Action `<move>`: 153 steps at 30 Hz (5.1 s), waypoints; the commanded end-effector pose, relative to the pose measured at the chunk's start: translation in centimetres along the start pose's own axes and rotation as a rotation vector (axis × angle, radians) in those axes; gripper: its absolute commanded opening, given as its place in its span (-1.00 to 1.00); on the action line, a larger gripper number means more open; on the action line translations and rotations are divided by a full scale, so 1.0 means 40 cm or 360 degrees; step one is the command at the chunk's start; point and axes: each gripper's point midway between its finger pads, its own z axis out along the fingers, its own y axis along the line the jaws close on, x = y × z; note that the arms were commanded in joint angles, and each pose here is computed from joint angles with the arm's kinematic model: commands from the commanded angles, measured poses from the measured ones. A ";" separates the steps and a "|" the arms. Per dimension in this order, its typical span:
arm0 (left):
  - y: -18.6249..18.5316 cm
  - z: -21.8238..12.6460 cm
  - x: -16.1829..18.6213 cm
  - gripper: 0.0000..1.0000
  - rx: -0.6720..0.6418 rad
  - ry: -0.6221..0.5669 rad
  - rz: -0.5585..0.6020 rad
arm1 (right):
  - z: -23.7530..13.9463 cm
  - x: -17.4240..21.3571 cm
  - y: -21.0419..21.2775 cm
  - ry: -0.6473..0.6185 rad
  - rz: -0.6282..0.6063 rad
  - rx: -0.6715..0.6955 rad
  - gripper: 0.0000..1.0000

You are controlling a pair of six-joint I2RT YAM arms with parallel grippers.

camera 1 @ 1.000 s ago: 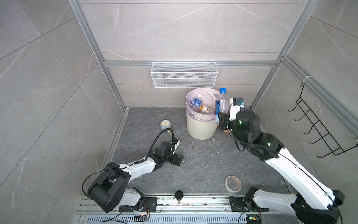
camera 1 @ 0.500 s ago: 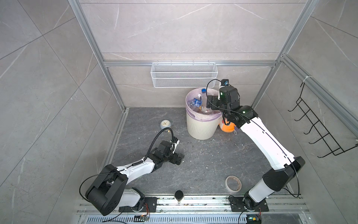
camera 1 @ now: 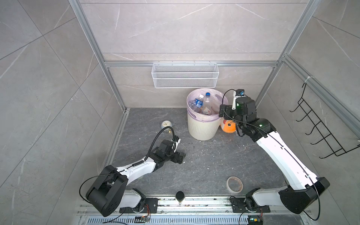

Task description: Throw the plastic bottles in the bin

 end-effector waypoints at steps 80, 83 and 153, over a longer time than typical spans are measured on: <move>0.519 -0.246 -0.044 1.00 -0.0846 -0.0746 -0.0068 | 0.102 0.414 -0.091 -0.0118 -0.0232 -0.0105 0.99; 0.531 -0.221 -0.041 1.00 -0.0761 -0.0719 -0.0071 | 0.096 0.414 -0.077 -0.0139 -0.0247 -0.0161 0.99; 0.597 -0.174 -0.030 1.00 -0.0695 -0.0577 -0.0215 | 0.257 0.617 -0.233 -0.0107 -0.0184 -0.0066 0.99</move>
